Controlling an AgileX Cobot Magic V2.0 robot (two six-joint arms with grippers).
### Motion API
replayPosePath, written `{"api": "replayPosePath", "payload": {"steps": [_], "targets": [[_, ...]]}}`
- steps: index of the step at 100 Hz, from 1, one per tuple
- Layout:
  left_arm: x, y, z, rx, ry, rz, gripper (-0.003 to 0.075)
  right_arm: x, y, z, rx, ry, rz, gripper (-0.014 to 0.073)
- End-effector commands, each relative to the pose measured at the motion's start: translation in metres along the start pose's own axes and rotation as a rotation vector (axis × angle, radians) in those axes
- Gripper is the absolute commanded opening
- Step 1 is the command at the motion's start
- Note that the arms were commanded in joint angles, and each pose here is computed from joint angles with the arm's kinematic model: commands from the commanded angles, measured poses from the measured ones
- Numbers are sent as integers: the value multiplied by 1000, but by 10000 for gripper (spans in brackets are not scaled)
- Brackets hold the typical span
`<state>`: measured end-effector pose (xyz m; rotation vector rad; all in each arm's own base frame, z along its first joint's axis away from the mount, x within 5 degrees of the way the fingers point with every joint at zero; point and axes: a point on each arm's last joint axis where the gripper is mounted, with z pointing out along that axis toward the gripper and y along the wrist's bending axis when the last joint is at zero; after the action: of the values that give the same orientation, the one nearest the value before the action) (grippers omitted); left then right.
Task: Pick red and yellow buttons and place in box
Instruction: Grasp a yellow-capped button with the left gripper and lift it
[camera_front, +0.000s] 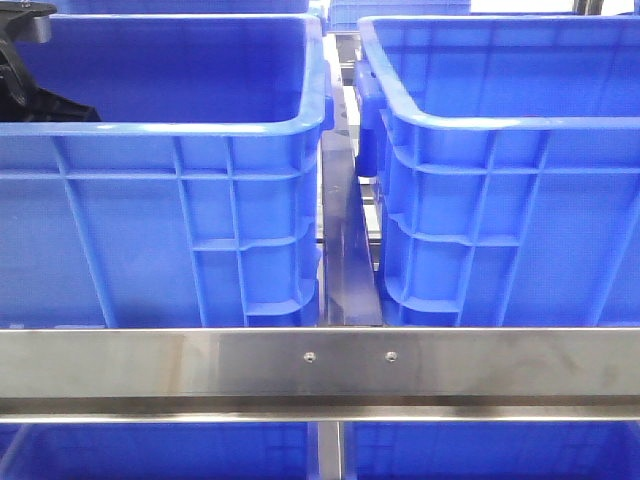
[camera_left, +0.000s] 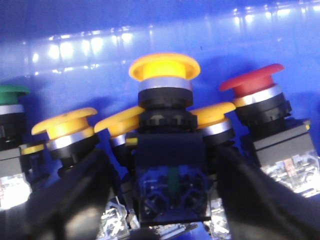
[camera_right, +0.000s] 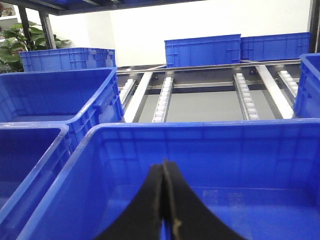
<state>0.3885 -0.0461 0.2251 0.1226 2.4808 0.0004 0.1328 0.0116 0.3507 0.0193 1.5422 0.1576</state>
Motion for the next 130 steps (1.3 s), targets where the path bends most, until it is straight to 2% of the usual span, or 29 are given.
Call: {"api": "replayPosePath", "payload": {"steps": [1,13,25,40,54,63,82,107,130], "targets": [[-22,-3,-22,16,-132,-9,301,-10,-1,-1,14,-35,-15,-115],[-22,-3,-22,16,-134,-9,109,-10,-1,-1,14,-35,-15,-115],[-22,-3,-25,16,-136,-9,-19,-10,-1,-1,14,-35,-15,-115],[-24,-2,-41,12,-139,-11,-19,-10,-1,-1,14,-35,-15,-115],[-27,-3,-74,13,-162,-10,-19,-10,-1,-1,14,-35,-15,-115],[-27,-11,-100,30,-178,9,-19,-10,0,-1,12,-34,-15,-115],[-23,-48,-158,122,-262,92,-19,-10,1,-1,-7,-28,-15,-115],[-1,-108,-229,328,-382,251,-19,-8,5,-1,-47,-14,-16,-115],[22,-148,-261,486,-413,373,-19,-8,6,-1,-60,-10,-16,-113]]}}
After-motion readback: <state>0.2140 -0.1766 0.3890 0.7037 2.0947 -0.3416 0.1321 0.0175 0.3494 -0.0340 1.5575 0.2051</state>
